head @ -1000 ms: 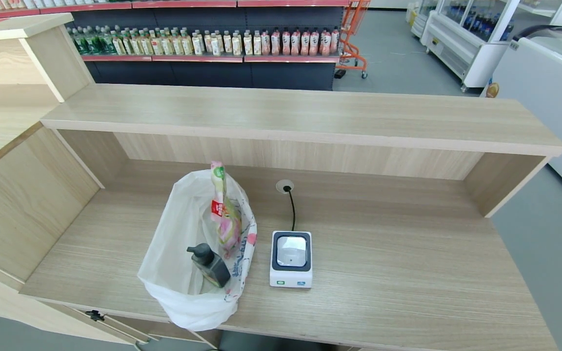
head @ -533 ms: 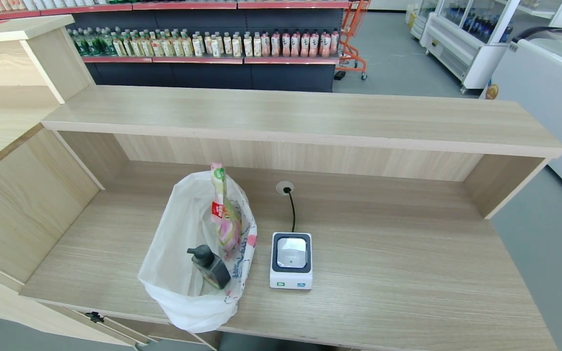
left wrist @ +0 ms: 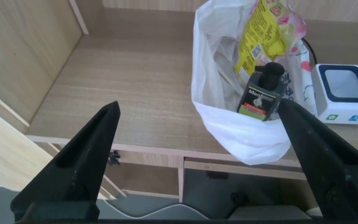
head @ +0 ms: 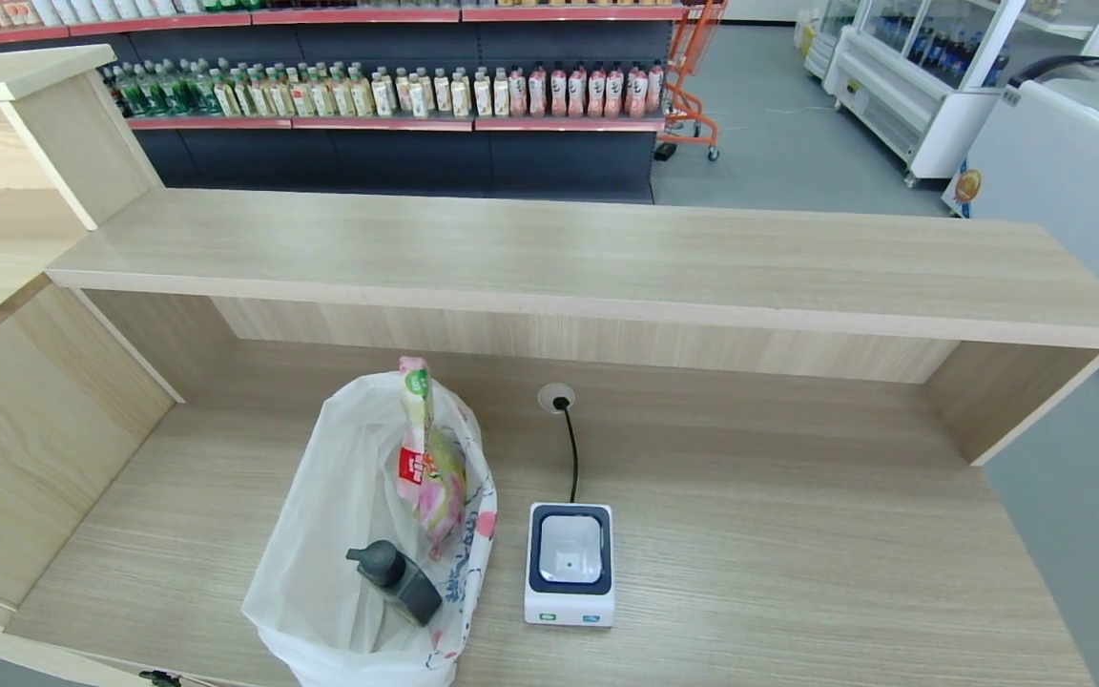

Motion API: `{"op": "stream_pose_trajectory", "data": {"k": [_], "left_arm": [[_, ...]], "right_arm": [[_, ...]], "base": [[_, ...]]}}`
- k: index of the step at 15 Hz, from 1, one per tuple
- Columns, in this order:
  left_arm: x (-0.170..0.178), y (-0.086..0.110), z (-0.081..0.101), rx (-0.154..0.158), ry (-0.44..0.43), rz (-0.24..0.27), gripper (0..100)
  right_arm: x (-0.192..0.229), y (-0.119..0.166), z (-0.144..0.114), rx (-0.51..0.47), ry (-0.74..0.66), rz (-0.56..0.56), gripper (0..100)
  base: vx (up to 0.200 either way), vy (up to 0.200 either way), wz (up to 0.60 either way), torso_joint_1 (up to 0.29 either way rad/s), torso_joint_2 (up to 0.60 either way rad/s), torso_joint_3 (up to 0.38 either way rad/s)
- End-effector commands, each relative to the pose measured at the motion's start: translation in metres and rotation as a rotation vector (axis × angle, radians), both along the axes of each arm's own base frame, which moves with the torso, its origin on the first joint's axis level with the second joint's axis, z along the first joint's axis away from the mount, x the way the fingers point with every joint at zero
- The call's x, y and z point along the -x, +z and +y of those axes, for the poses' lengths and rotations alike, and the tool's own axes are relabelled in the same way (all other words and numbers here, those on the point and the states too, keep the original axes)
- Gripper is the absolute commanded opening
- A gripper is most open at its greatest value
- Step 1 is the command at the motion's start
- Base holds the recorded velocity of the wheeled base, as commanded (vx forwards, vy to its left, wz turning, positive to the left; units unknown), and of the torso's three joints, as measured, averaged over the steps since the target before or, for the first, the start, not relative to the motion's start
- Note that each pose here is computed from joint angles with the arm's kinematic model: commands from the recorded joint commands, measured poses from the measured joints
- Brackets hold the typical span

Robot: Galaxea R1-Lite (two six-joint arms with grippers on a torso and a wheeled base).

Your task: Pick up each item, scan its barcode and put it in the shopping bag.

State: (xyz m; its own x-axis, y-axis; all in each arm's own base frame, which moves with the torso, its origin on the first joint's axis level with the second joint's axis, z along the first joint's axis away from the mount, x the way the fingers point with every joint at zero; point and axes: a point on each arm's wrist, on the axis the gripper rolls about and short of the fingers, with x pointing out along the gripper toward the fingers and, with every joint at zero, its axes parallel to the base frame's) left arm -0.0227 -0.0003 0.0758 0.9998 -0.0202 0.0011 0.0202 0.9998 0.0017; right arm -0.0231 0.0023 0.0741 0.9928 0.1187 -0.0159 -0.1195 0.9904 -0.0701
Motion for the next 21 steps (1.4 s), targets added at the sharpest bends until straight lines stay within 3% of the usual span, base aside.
{"op": "stream_pose_trajectory", "data": {"k": [1, 21], "left_arm": [[0.0000, 0.0000, 0.0000, 0.000, 0.000, 0.000, 100], [0.0000, 0.0000, 0.0000, 0.000, 0.000, 0.000, 100]], "right_arm": [[-0.0002, -0.0001, 0.0000, -0.006, -0.001, 0.005, 0], [-0.0001, -0.0001, 0.0000, -0.004, -0.001, 0.003, 0]], "base": [[0.000, 0.000, 0.00, 0.000, 0.00, 0.000], [0.000, 0.000, 0.00, 0.000, 0.00, 0.000]]}}
